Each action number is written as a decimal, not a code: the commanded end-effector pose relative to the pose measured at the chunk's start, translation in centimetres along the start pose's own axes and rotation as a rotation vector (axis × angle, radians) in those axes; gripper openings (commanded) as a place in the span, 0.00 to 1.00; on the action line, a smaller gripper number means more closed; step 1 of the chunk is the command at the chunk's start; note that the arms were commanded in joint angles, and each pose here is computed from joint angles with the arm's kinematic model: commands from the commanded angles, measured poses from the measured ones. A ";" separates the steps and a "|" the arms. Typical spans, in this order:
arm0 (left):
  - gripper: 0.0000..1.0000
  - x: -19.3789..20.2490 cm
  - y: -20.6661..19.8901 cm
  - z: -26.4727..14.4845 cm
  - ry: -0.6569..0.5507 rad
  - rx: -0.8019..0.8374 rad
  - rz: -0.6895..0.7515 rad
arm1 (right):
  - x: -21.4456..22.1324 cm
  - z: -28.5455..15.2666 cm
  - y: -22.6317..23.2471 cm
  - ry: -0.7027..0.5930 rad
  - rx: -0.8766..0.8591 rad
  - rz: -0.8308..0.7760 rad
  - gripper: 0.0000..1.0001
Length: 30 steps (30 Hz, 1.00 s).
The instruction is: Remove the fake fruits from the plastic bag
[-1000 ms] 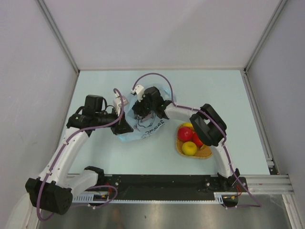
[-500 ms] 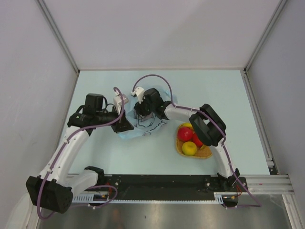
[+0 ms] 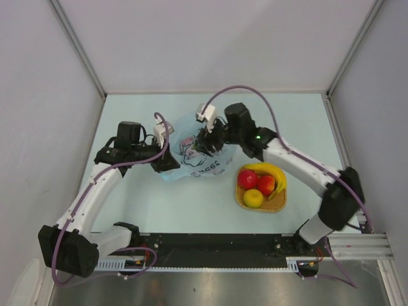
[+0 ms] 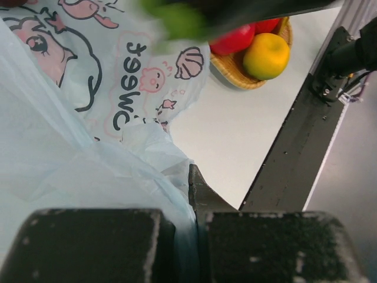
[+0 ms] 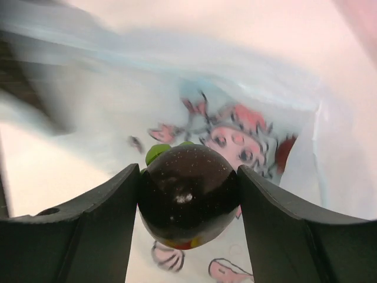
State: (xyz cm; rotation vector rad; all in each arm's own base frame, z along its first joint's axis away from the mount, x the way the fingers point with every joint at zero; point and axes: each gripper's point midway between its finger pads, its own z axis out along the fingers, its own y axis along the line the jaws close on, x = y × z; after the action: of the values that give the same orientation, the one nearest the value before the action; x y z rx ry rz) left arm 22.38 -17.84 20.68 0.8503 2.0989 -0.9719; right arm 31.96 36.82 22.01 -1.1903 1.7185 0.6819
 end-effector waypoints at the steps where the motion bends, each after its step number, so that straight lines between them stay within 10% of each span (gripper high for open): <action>1: 0.00 -2.3 1.5 0.0 -0.045 -0.054 0.052 | -0.4 -7.0 6.6 -0.026 -0.218 -0.120 0.49; 10: 0.00 -2.5 1.7 0.1 -0.048 -0.065 0.043 | 10.7 -15.0 2.9 0.211 0.009 -0.010 0.49; 30: 0.00 -3.2 2.0 0.6 -0.051 -0.048 0.021 | 16.7 -16.3 -3.5 0.306 0.276 0.283 0.68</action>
State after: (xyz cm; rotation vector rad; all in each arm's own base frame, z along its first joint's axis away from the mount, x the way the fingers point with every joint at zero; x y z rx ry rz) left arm 24.95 -17.90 20.44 0.8133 2.1184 -0.9240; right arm 26.12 15.43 14.49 -0.9390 2.1920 0.4674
